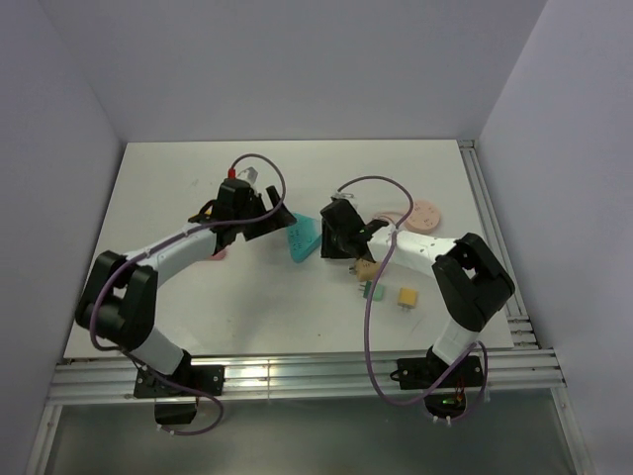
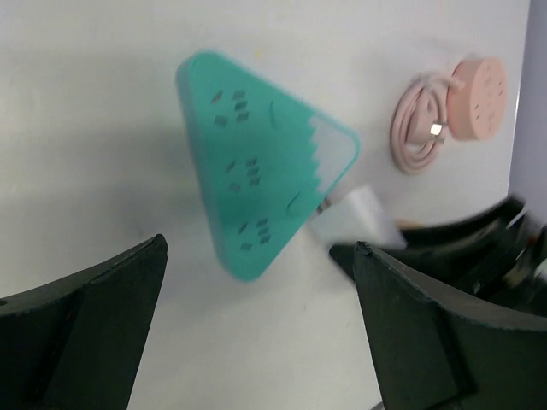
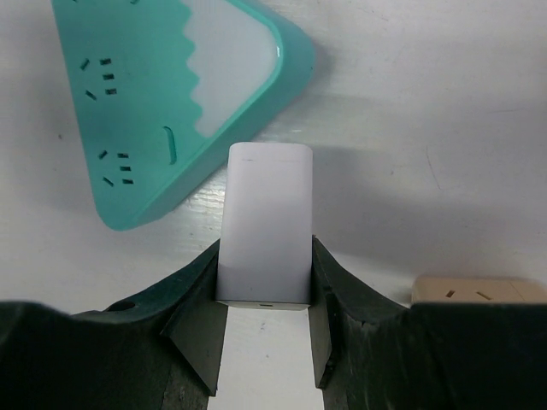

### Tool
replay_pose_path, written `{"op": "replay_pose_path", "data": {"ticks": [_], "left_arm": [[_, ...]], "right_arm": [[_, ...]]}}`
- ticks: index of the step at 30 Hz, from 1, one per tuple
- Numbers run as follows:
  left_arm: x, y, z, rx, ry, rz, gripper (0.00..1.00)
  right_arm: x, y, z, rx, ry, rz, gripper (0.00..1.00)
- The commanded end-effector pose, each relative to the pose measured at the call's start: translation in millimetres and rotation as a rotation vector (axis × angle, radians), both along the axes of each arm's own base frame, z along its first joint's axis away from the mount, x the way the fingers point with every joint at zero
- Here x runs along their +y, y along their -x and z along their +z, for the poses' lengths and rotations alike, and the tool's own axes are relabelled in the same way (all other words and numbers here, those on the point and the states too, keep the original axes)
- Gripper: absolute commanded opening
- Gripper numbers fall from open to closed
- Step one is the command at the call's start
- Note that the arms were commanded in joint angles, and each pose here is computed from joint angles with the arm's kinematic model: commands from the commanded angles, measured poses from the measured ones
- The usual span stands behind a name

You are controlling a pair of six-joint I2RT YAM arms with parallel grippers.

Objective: Insert the plug
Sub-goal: Adjust the socket at the center of the board.

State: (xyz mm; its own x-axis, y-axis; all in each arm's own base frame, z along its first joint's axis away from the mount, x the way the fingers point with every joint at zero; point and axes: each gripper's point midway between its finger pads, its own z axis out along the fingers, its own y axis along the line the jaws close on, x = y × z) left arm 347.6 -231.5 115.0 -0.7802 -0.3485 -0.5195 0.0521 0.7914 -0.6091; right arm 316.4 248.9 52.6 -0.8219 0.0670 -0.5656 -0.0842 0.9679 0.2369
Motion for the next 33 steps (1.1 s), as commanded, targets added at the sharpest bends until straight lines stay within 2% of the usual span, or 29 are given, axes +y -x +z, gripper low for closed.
{"op": "replay_pose_path", "data": {"ticks": [1, 8, 10, 17, 24, 33], "left_arm": [[-15, -36, 17, -0.077, 0.009, -0.030, 0.96], [-37, -93, 24, -0.202, 0.029, -0.047, 0.94], [-47, -106, 32, -0.277, 0.062, -0.067, 0.94], [-74, -144, 30, -0.325, 0.118, -0.138, 0.93], [-86, -152, -2, -0.230, 0.132, -0.161, 0.92], [-84, -133, -21, -0.141, 0.161, -0.152, 0.91]], "right_arm": [[1, -12, 22, -0.090, -0.048, -0.016, 0.00], [2, -13, 20, -0.106, -0.053, -0.007, 0.00], [2, -13, 19, -0.106, -0.059, -0.011, 0.00], [0, -13, 16, -0.111, -0.062, -0.032, 0.00], [-6, -16, 18, -0.117, -0.069, -0.053, 0.00], [-15, -21, 13, -0.100, -0.046, -0.110, 0.00]]}}
